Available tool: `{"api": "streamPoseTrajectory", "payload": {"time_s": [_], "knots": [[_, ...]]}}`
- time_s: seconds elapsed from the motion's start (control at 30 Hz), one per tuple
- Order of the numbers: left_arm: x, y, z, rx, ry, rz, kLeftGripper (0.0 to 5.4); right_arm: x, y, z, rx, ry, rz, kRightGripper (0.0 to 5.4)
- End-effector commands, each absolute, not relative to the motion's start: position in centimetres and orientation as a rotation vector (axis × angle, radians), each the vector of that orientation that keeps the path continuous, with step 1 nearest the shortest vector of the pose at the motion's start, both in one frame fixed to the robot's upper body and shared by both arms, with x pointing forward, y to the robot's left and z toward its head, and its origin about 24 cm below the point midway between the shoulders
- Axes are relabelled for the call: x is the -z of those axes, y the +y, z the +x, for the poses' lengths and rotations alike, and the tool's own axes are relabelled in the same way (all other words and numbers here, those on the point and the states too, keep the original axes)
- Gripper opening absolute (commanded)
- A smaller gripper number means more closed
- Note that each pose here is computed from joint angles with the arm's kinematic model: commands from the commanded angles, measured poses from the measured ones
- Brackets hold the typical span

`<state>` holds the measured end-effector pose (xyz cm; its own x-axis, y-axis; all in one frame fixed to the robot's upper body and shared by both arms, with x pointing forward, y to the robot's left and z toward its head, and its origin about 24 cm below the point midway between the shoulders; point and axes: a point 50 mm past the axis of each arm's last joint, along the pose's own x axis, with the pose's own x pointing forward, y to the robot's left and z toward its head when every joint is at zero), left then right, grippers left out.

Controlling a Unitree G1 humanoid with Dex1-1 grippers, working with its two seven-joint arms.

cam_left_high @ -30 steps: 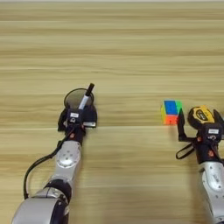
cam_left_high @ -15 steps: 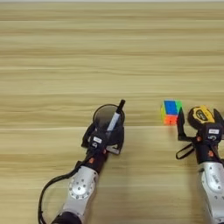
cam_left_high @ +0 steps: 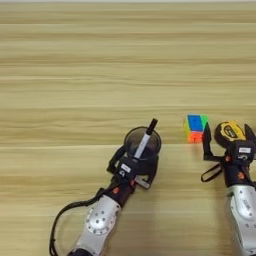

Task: Move the objects on the table

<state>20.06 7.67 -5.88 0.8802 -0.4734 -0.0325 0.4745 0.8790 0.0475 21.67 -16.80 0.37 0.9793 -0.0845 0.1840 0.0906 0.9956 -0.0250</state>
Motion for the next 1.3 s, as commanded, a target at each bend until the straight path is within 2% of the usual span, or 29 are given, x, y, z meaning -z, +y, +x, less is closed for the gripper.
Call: {"api": "streamPoseTrajectory", "payload": {"time_s": [0.03, 0.27, 0.3, 0.5, 1.07, 1.3], "knots": [[6.8, 5.5, 19.1, 0.541, 0.104, -0.03, 4.6, -0.3, -16.8, 21.7, 0.095, -0.175, -0.034, 5.4], [7.1, 5.2, 19.2, 0.576, 0.138, -0.031, 4.6, -0.2, -16.7, 21.7, 0.093, -0.174, -0.032, 5.4], [7.1, 5.2, 19.2, 0.577, 0.138, -0.027, 4.89, -0.2, -16.7, 21.7, 0.093, -0.174, -0.032, 5.4], [7.3, 5.3, 19.2, 0.584, 0.15, -0.02, 5.39, -0.2, -16.7, 21.8, 0.093, -0.173, -0.033, 5.4], [7.1, 6.4, 19.2, 0.569, 0.14, -0.007, 5.39, -0.2, -16.9, 21.8, 0.094, -0.172, -0.036, 5.4], [6.9, 7.1, 18.5, 0.561, 0.131, 0.001, 5.39, -0.2, -16.9, 21.8, 0.094, -0.169, -0.036, 5.4]]}}
